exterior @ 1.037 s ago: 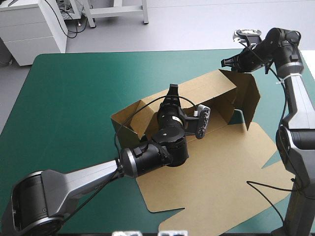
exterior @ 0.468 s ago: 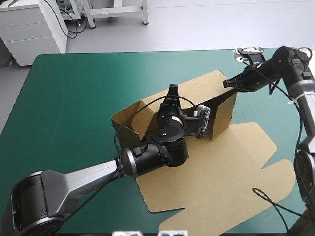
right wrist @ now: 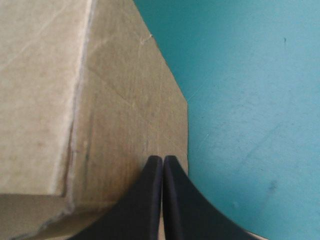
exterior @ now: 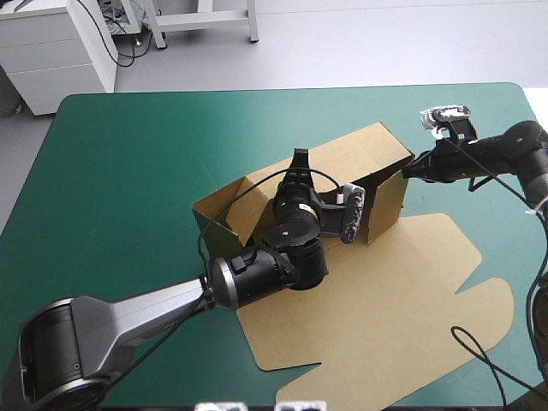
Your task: Fold the box
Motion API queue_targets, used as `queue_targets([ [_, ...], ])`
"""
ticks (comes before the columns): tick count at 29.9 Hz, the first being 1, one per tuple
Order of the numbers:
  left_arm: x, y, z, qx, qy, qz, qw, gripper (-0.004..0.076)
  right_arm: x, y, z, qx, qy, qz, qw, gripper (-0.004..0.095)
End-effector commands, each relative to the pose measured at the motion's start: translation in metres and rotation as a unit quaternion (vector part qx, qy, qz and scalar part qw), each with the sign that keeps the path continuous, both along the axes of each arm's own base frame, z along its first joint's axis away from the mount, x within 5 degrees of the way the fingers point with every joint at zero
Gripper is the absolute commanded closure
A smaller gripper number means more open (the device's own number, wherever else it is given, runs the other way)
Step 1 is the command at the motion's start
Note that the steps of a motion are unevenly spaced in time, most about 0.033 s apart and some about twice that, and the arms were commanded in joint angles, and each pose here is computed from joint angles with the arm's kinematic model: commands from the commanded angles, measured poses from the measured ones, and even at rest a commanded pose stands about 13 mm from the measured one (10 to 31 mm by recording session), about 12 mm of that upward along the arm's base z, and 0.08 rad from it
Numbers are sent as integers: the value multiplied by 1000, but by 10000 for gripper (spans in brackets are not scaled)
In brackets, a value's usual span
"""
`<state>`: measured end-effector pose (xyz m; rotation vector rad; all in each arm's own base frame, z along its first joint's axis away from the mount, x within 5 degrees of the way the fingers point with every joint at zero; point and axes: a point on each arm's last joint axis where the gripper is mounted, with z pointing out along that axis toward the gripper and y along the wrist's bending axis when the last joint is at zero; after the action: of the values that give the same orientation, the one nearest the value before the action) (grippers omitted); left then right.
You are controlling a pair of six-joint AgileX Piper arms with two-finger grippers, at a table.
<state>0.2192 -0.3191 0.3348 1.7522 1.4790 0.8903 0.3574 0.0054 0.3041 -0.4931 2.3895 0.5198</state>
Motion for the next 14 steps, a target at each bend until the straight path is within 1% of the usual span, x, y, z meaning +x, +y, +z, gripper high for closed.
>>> queue_targets([
  [1, -6, 1, 21, -45, -13, -25, 999, 731, -10, -1, 25, -20, -50, 23, 998, 912],
  [3, -6, 1, 21, -45, -13, -25, 999, 731, -11, -5, 22, -53, -46, 30, 997, 896],
  [5, -6, 1, 21, -45, -13, -25, 999, 731, -12, -8, 20, -76, -39, 31, 996, 844],
  [7, -6, 1, 21, -45, -13, -25, 999, 731, -13, -11, 17, -106, -37, 44, 993, 742],
  [9, -6, 1, 21, -45, -13, -25, 999, 731, -14, -12, 16, -131, -40, 72, 988, 609],
  [11, -6, 1, 21, -45, -13, -25, 999, 731, -14, -11, 16, -145, -62, 110, 981, 505],
  [12, -6, 1, 21, -45, -13, -25, 999, 731, -13, -9, 18, -145, -79, 120, 979, 474],
  [14, -6, 1, 21, -45, -13, -25, 999, 731, -9, -6, 20, -139, -111, 133, 975, 451],
])
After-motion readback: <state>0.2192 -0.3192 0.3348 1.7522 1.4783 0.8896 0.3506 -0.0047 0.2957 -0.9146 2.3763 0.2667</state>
